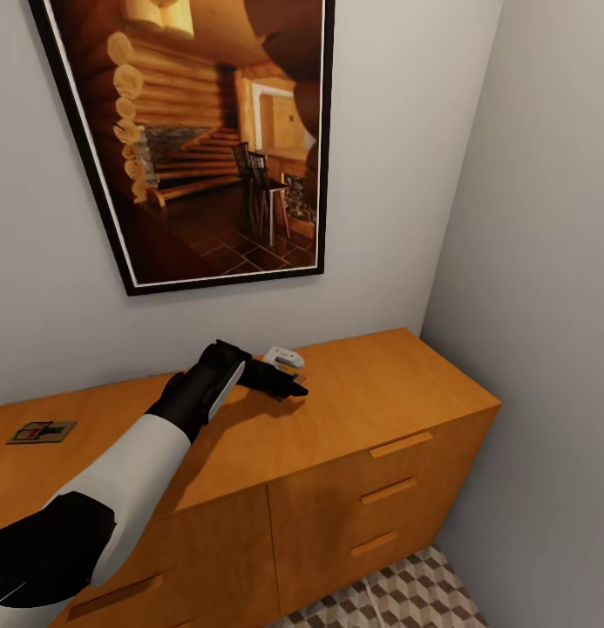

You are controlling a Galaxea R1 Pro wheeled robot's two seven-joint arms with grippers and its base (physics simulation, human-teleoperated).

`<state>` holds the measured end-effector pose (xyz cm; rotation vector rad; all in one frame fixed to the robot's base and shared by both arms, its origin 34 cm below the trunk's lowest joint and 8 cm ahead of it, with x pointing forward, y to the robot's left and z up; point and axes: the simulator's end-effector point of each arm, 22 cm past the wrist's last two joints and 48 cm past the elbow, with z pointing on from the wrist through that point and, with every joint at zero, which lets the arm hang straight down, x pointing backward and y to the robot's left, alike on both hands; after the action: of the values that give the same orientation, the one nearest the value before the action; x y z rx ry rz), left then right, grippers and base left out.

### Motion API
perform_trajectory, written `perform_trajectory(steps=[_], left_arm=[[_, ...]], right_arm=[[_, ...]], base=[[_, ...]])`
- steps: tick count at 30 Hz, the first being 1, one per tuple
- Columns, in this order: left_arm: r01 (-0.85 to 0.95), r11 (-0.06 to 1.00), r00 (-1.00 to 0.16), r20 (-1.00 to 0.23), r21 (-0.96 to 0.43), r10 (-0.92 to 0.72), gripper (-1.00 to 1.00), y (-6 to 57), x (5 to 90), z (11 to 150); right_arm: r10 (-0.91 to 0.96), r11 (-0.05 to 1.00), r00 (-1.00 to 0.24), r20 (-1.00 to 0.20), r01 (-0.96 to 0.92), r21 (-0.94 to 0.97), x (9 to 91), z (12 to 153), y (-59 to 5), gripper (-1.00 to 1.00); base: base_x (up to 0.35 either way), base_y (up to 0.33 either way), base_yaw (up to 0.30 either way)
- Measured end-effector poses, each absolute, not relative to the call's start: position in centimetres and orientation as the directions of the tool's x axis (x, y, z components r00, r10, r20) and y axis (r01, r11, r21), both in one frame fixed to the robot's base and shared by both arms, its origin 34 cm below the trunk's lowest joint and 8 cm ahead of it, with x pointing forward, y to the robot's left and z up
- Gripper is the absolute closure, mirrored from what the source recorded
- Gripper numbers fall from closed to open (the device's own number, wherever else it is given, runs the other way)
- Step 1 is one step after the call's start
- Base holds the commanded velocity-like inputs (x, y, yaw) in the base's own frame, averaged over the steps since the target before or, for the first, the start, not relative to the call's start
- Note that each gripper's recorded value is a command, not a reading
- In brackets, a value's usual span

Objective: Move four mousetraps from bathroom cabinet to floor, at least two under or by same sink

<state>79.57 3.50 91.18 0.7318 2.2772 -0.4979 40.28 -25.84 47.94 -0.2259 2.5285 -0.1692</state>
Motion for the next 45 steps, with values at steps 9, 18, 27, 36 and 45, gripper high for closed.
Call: perform_trajectory(steps=[9, 18, 27, 36, 45], left_arm=[[0.623, 0.769, -0.609, -0.706, -0.143, 0.362, -1.00, 3.7, 79.7, 90.7], [0.629, 0.766, -0.592, -0.720, -0.133, 0.361, -1.00, 3.8, 80.0, 90.2], [0.629, 0.766, -0.592, -0.721, -0.134, 0.360, -1.00, 3.8, 80.1, 90.1], [0.629, 0.766, -0.592, -0.721, -0.134, 0.360, -1.00, 3.8, 80.1, 90.1], [0.629, 0.766, -0.592, -0.721, -0.134, 0.360, -1.00, 3.8, 80.1, 90.1]], right_arm=[[-0.199, 0.978, -0.812, -0.548, -0.124, -0.171, 40.3, 47.9, -25.8, 1.00], [-0.199, 0.978, -0.812, -0.548, -0.124, -0.171, 40.3, 47.9, -25.8, 1.00], [-0.199, 0.977, -0.812, -0.548, -0.124, -0.171, 40.3, 48.0, -25.9, 1.00], [-0.199, 0.977, -0.812, -0.548, -0.124, -0.172, 40.3, 48.0, -25.9, 1.00], [-0.199, 0.977, -0.812, -0.548, -0.124, -0.172, 40.3, 48.0, -26.0, 1.00]], base=[[0.000, 0.000, 0.000], [0.000, 0.000, 0.000], [0.000, 0.000, 0.000], [0.000, 0.000, 0.000], [0.000, 0.000, 0.000]])
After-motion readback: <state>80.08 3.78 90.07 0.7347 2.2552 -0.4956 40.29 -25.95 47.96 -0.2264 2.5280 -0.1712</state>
